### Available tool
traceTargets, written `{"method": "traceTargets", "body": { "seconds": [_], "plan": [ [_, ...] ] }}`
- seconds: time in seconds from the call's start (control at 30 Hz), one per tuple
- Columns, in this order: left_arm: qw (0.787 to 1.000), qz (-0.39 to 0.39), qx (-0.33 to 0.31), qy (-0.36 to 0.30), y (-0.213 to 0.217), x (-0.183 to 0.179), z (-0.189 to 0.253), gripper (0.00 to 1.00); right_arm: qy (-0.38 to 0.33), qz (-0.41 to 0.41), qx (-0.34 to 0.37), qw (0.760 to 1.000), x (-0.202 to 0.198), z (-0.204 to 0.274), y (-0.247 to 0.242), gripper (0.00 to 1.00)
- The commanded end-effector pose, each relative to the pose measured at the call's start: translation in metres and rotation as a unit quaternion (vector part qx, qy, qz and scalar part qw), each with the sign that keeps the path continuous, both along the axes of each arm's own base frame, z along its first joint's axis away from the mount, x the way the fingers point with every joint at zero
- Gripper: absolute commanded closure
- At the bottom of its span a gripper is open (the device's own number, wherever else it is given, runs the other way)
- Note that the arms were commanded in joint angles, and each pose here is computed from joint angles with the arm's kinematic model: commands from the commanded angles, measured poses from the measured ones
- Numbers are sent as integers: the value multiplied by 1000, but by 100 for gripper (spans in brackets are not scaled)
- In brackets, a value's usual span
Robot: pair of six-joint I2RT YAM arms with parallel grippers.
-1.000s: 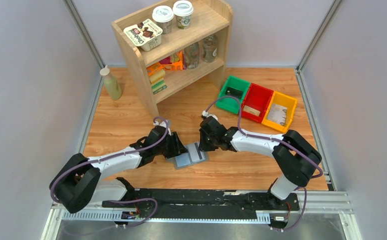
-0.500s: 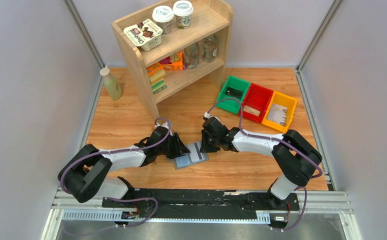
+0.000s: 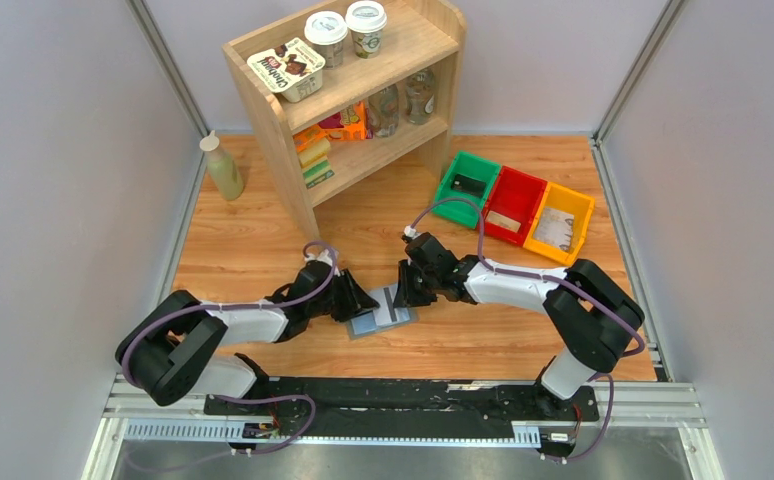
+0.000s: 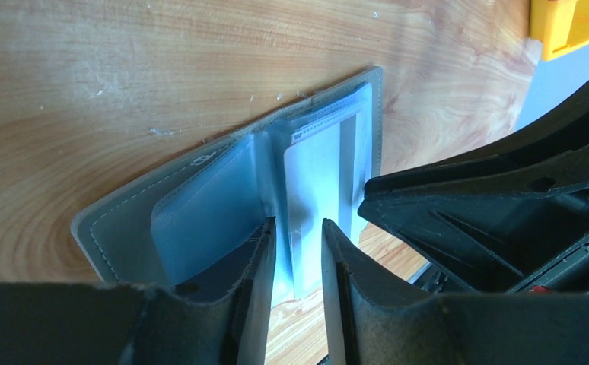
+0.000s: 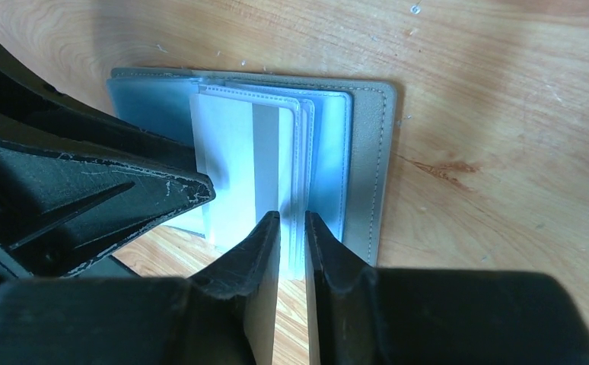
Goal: Take the credit cards out of the card holder
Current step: Remove the credit card from the card holder.
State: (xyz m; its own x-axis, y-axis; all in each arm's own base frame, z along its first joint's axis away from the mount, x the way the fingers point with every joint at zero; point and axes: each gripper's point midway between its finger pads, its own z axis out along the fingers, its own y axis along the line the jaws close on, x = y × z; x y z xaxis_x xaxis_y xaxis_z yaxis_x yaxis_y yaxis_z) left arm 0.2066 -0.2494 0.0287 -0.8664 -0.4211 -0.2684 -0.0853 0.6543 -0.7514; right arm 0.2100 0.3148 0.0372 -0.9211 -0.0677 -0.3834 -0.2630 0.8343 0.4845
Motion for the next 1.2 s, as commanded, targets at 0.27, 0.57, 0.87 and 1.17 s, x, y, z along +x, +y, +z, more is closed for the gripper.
{"method": "traceTargets", "body": {
  "seconds": [0.27,0.57,0.87,1.17],
  "plan": [
    [993,17,-99,-55,-11,8,43,79,-15,2,5,1000,6,1,3,80],
    [989,14,-129,-64,-14,6,52,86,-8,-3,-3,1000,6,-7,1,80],
    [991,22,-124,-51,-8,3,43,100,0,-8,-13,1000,4,-16,-3,80],
    [996,73,-59,6,27,-8,9,100,5,-16,-21,1000,5,-22,-8,81]
  ]
}}
